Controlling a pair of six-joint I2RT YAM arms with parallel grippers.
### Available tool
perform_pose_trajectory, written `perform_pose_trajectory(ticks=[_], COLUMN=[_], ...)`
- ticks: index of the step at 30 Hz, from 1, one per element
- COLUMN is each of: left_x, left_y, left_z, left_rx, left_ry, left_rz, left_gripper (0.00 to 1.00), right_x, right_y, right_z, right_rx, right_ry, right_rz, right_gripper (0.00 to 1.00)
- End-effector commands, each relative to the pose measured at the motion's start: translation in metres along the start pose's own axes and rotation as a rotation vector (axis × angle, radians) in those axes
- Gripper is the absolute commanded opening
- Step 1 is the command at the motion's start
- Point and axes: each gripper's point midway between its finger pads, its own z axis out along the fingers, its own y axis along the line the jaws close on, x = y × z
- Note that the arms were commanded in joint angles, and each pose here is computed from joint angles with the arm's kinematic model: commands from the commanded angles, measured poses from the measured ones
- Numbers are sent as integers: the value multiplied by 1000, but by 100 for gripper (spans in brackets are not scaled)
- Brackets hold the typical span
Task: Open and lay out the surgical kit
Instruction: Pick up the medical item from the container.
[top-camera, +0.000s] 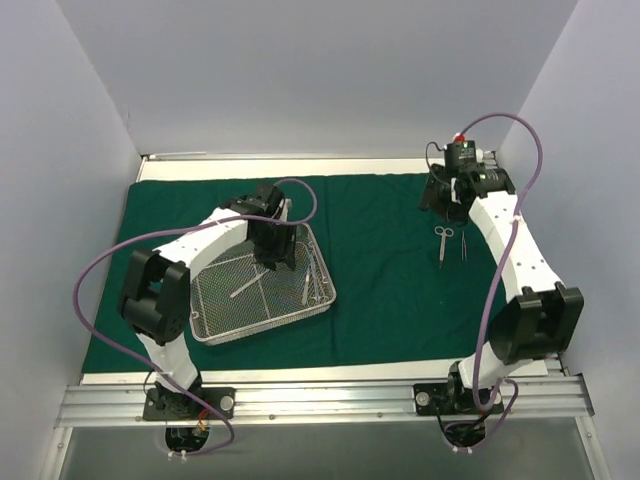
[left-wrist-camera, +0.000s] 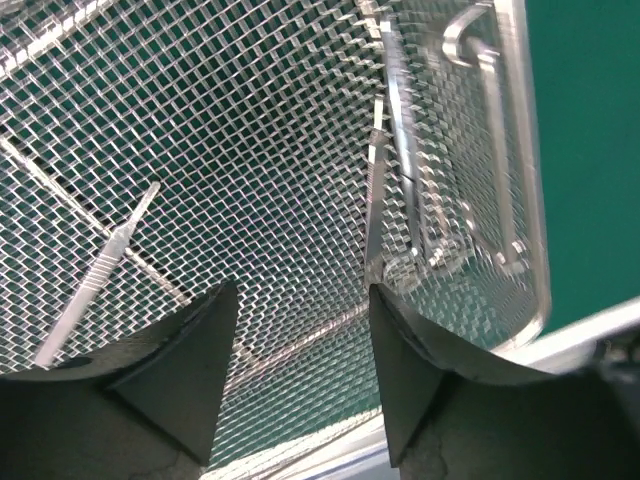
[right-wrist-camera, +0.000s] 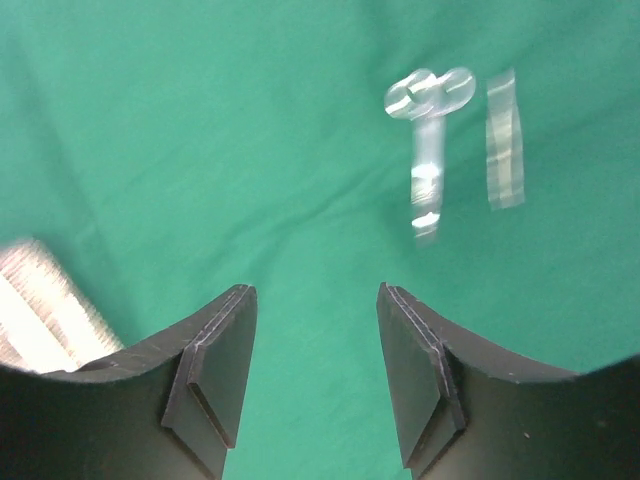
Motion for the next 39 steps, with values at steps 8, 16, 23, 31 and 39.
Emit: perform_pose_trajectory(ticks=[8,16,23,31,39], left_x=[-1,12,17,14,23], left_y=[-23,-25,-27,-40,-42], left_z=[39,74,72,49,49], left_rx=[-191,-250,-223,-173,-168], left_ry=[-122,-67,-99,-136,-113], left_rz=[-163,-227,-280,-272,-261], left_gripper=[66,67,65,65,66], right_x=[61,54,65,67,70], right_y=[13,17,16,17,19], right_z=[-31,-50,-52,-54,-52], right_rx=[-159,-205,-217,-227,-234], right_ry=[127,76,89,85,92], right_rz=[48,70,58,54,45], right_gripper=[52,52,51,51,51])
